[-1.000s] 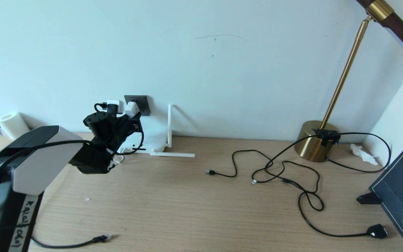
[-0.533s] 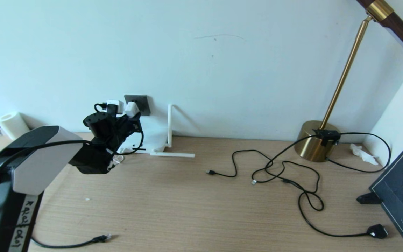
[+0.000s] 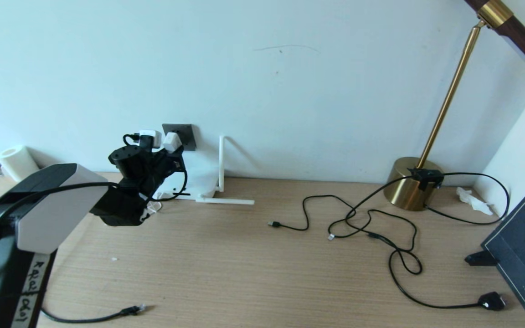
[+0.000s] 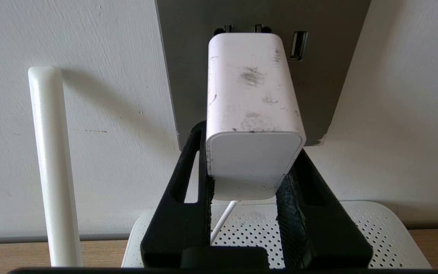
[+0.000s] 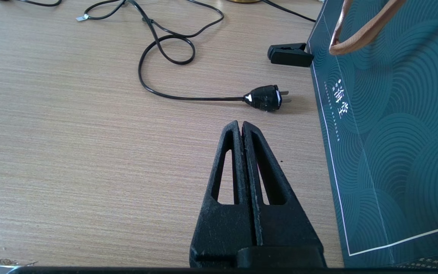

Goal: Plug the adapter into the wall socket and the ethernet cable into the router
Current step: Plug plug into socket

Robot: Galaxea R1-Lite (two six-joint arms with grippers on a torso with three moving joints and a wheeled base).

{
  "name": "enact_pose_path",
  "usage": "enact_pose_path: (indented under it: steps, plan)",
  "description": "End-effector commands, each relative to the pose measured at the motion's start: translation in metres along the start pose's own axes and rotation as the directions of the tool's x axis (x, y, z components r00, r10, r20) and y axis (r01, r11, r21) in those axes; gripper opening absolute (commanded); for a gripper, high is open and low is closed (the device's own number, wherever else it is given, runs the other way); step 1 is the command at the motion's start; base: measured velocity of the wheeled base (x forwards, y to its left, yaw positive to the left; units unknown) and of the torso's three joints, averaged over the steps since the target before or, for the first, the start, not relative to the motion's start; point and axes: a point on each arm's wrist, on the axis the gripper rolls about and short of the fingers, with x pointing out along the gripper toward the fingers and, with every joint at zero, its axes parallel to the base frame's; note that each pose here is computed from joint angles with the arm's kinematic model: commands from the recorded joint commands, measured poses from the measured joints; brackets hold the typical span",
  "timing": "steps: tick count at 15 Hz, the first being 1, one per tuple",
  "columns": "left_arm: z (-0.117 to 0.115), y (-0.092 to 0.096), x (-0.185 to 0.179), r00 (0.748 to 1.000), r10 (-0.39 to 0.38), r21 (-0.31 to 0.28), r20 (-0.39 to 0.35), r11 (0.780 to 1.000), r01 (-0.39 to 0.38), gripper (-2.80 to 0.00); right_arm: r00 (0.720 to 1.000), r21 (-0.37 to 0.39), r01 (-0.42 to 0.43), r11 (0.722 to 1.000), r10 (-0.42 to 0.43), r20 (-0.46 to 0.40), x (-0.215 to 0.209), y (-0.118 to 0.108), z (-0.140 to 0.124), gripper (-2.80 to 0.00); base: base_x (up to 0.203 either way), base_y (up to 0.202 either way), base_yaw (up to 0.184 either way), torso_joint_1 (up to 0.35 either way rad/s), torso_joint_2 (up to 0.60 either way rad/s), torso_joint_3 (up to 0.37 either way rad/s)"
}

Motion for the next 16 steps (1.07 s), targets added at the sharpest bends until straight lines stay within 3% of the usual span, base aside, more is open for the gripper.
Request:
enact_pose_path:
  steps: [1,16]
  plan:
    - [0.003,0.000,0.000,1.000,0.000,0.001,0.012,1.000,0.000,-2.80,1.000,-0.001,0.000,1.000,0.000,-0.001,0.000,0.000,0.000,-2.80,0.000,0.000,0.000,0.000,0.00,0.000]
    - [0.018,-0.001,0.004,1.000,-0.004,0.002,0.027,1.000,0.004,-2.80,1.000,-0.001,0.000,1.000,0.000,-0.001,0.000,0.000,0.000,-2.80,0.000,0.000,0.000,0.000,0.00,0.000]
